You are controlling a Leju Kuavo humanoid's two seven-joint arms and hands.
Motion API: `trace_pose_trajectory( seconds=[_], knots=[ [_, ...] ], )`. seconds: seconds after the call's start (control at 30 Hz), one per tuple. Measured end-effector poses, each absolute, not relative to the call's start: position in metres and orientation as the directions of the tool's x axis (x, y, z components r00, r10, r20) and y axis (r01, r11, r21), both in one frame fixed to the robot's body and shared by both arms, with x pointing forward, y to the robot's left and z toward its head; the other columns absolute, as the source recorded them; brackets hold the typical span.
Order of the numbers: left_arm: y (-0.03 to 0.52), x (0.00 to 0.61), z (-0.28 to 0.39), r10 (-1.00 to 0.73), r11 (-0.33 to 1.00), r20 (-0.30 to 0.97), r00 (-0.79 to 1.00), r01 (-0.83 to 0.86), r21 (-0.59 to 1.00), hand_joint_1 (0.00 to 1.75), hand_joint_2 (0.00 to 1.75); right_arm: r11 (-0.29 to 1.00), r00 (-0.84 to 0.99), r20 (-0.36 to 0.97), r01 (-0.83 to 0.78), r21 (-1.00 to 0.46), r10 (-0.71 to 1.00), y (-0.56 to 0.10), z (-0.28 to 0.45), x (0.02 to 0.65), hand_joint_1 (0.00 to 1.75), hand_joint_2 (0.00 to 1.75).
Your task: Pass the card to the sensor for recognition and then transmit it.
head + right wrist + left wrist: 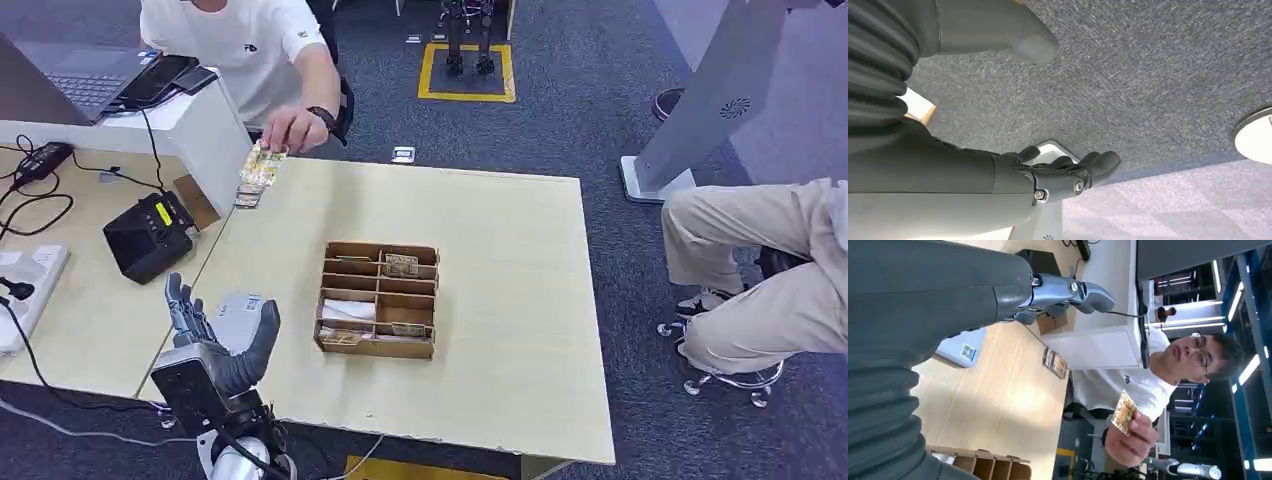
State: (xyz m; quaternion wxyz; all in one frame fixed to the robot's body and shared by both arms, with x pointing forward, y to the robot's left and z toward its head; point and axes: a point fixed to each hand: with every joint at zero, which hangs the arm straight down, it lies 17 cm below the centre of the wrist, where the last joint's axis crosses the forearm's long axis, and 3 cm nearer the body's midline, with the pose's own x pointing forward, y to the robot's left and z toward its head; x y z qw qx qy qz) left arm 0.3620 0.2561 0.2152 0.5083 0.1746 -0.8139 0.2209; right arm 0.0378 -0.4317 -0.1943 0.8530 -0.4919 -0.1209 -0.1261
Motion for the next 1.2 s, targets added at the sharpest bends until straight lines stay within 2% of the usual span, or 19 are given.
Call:
trace_pose_trajectory(
  seconds=[0.23, 0.27, 0.33, 0.37, 0.6, 0.77, 1.0, 1.2],
  knots=[
    [0.254, 0.364, 0.220, -0.082, 0.845, 0.897, -0.434, -0.507, -0.169, 0.00, 1.75, 0.487, 0.939, 0.335, 0.330, -0.808, -0.081, -0.431, -0.194, 0.040, 0.00, 1.75],
    [0.252, 0.365, 0.224, -0.110, 0.850, 0.890, -0.442, -0.507, -0.146, 0.00, 0.00, 0.490, 0.941, 0.331, 0.323, -0.810, -0.072, -0.431, -0.194, 0.041, 0.00, 1.75],
    [0.245, 0.370, 0.232, -0.171, 0.858, 0.875, -0.452, -0.505, -0.094, 0.00, 0.00, 0.495, 0.943, 0.327, 0.313, -0.811, -0.060, -0.430, -0.194, 0.043, 0.00, 1.75],
    [0.243, 0.373, 0.234, -0.182, 0.860, 0.871, -0.457, -0.504, -0.084, 0.00, 1.75, 0.496, 0.944, 0.325, 0.309, -0.811, -0.056, -0.430, -0.194, 0.044, 0.00, 1.75],
    [0.229, 0.405, 0.246, -0.237, 0.876, 0.839, -0.490, -0.481, -0.033, 0.00, 1.75, 0.505, 0.945, 0.326, 0.292, -0.812, -0.023, -0.428, -0.195, 0.049, 0.00, 1.75],
    [0.214, 0.424, 0.261, -0.345, 0.874, 0.789, -0.508, -0.480, 0.074, 0.00, 1.75, 0.509, 0.947, 0.320, 0.280, -0.814, -0.008, -0.427, -0.195, 0.050, 0.00, 1.75],
    [0.189, 0.436, 0.308, -0.593, 0.783, 0.578, -0.560, -0.567, 0.254, 0.00, 1.75, 0.519, 0.944, 0.328, 0.268, -0.812, 0.026, -0.424, -0.195, 0.056, 0.00, 1.75],
    [0.208, 0.448, 0.331, -0.757, 0.640, 0.440, -0.484, -0.685, 0.348, 0.00, 1.75, 0.529, 0.943, 0.328, 0.252, -0.810, 0.054, -0.421, -0.196, 0.060, 0.00, 1.75]
  ],
)
